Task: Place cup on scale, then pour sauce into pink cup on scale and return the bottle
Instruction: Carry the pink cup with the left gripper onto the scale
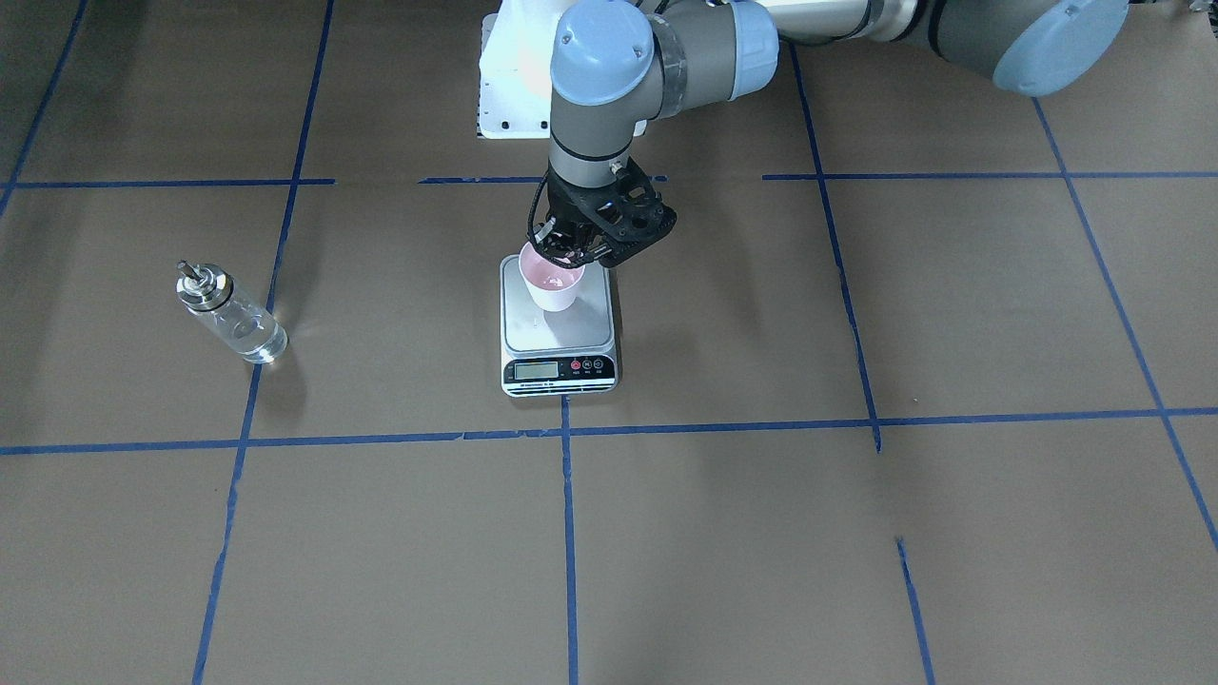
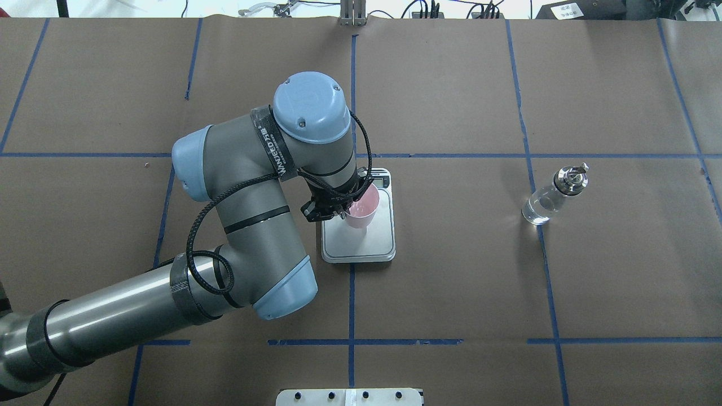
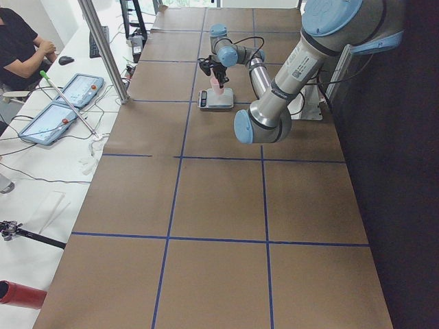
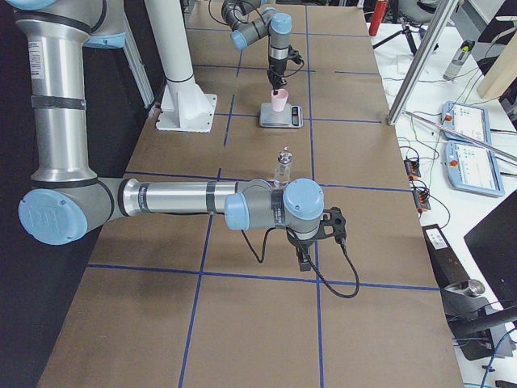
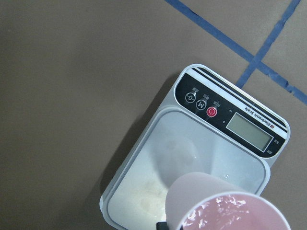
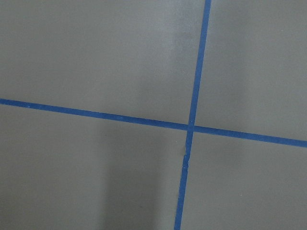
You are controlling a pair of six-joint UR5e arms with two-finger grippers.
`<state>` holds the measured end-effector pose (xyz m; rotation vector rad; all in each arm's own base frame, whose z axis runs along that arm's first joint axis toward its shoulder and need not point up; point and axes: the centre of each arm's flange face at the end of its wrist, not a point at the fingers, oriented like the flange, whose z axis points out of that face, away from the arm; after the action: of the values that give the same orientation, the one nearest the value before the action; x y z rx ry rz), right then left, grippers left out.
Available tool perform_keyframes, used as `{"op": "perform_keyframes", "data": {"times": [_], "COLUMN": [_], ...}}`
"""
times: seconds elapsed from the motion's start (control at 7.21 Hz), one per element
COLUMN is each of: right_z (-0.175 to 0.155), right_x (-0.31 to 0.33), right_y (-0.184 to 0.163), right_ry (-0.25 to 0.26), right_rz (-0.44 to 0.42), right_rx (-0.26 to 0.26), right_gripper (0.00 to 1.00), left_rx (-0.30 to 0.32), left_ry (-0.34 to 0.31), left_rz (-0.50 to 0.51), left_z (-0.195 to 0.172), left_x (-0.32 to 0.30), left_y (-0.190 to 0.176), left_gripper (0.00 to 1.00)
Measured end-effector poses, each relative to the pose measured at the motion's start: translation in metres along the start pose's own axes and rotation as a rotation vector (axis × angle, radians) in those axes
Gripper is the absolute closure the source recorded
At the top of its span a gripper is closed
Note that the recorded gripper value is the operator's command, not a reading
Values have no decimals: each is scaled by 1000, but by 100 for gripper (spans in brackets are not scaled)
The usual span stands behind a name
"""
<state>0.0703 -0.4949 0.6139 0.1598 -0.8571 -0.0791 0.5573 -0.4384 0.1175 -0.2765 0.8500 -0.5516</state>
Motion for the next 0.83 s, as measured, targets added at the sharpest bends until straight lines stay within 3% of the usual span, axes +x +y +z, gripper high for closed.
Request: {"op": "perform_keyframes", "data": {"times": [0.42,0.56,0.83], "right_z": [-3,-3,-4], "right_x": [-3,-3,-5], "right_y": [-2,-2,-3], "right_ry": [0,0,0], "right_rz": [-6,-7,-10], "right_rx": [5,6,9], "right_gripper": [0,0,0], "left_rx": [-4,-4,-3], "left_ry": [4,5,4], "left_rz": [3,3,7], "left_z": [12,14,15], "left_x": [2,2,1], "left_y": [-2,-3,-4], "left_gripper": [100,50,31]}}
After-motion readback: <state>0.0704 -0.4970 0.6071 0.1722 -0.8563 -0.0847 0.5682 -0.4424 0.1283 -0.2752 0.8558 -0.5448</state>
